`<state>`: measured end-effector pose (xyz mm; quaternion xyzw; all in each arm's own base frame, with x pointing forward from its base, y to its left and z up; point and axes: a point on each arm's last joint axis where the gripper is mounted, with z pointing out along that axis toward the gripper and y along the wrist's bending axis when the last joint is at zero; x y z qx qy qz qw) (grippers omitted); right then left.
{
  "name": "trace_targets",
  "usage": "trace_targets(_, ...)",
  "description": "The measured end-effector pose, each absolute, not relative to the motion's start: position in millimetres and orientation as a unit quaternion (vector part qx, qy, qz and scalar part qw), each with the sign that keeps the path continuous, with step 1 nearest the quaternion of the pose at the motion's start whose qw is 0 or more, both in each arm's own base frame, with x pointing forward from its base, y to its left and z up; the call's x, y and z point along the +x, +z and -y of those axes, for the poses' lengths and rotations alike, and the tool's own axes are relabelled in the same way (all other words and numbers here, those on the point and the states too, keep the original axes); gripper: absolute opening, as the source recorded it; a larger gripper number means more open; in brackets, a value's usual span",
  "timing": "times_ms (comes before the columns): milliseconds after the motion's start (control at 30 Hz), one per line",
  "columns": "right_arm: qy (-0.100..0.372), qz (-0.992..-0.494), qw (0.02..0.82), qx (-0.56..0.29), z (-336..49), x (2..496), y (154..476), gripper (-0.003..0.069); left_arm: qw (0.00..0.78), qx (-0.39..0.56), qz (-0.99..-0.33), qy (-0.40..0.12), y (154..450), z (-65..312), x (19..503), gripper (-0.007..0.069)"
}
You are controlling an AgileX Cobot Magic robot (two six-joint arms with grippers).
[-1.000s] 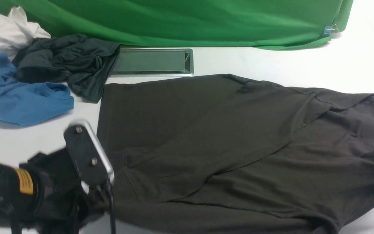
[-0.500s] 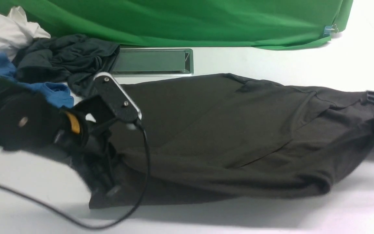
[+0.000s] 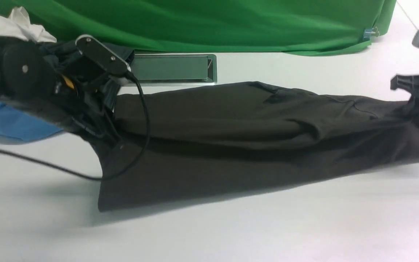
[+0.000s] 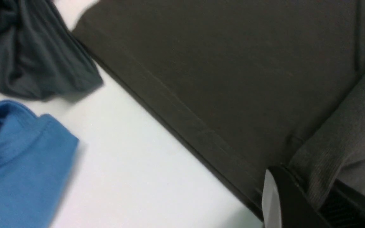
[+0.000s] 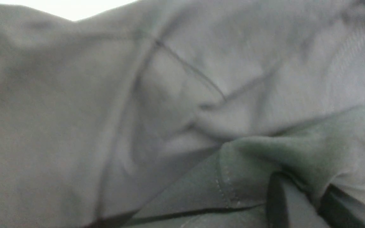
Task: Fold a long-sleeved shirt on a white desktop.
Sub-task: 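Fold the black garment in half by bringing its near edge over to the far edge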
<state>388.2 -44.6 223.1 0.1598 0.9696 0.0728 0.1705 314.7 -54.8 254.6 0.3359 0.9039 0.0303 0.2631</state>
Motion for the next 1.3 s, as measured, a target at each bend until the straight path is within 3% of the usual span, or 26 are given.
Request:
trace_targets(333,0.094,-0.963,0.188,0.165,46.3,423.7,219.5,0.005,0.259,0.318,-0.911,0.036,242.2,43.3,364.0,0.0036)
trace_targets(467,0.102,-0.959,0.202,0.168,48.6,447.1,204.1,0.0051,0.274,0.32,-0.906,0.042,227.9,45.7,389.8,0.0036)
trace_targets(600,0.101,-0.954,0.225,0.17,51.7,465.1,193.4,0.009,0.304,0.317,-0.897,0.055,213.6,46.8,409.0,0.0036)
trace_targets(833,0.079,-0.95,0.278,0.12,55.2,476.2,198.4,0.0452,0.347,0.31,-0.882,0.075,195.0,46.9,426.7,0.005)
trace_targets(900,0.077,-0.952,0.279,0.103,54.5,474.1,206.7,0.0485,0.36,0.313,-0.875,0.083,194.1,46.7,429.9,0.0074)
trace_targets(1033,0.077,-0.957,0.27,0.067,46.7,462.8,231.2,0.0407,0.374,0.317,-0.866,0.095,196.1,43.7,432.7,0.0148)
trace_targets(1067,0.078,-0.961,0.263,0.035,36.4,452.8,248.7,0.0303,0.379,0.31,-0.866,0.098,196.7,39.2,433.8,0.0195)
trace_targets(1100,0.078,-0.962,0.26,0.027,34.7,451.1,250.2,0.029,0.379,0.31,-0.866,0.099,196.8,38.6,433.9,0.0201)
trace_targets(1133,0.078,-0.965,0.25,-0.017,20.1,441.7,259.9,0.0183,0.381,0.303,-0.867,0.102,197.0,33.2,434.9,0.0255)
trace_targets(1167,0.079,-0.967,0.238,-0.042,11.1,436.7,260.0,0.012,0.383,0.3,-0.868,0.104,197.2,29.7,435.4,0.0276)
trace_targets(1300,0.087,-0.967,0.207,-0.123,-29.9,427.8,244.5,0.0037,0.388,0.276,-0.873,0.108,198.1,15.1,437.0,0.0325)
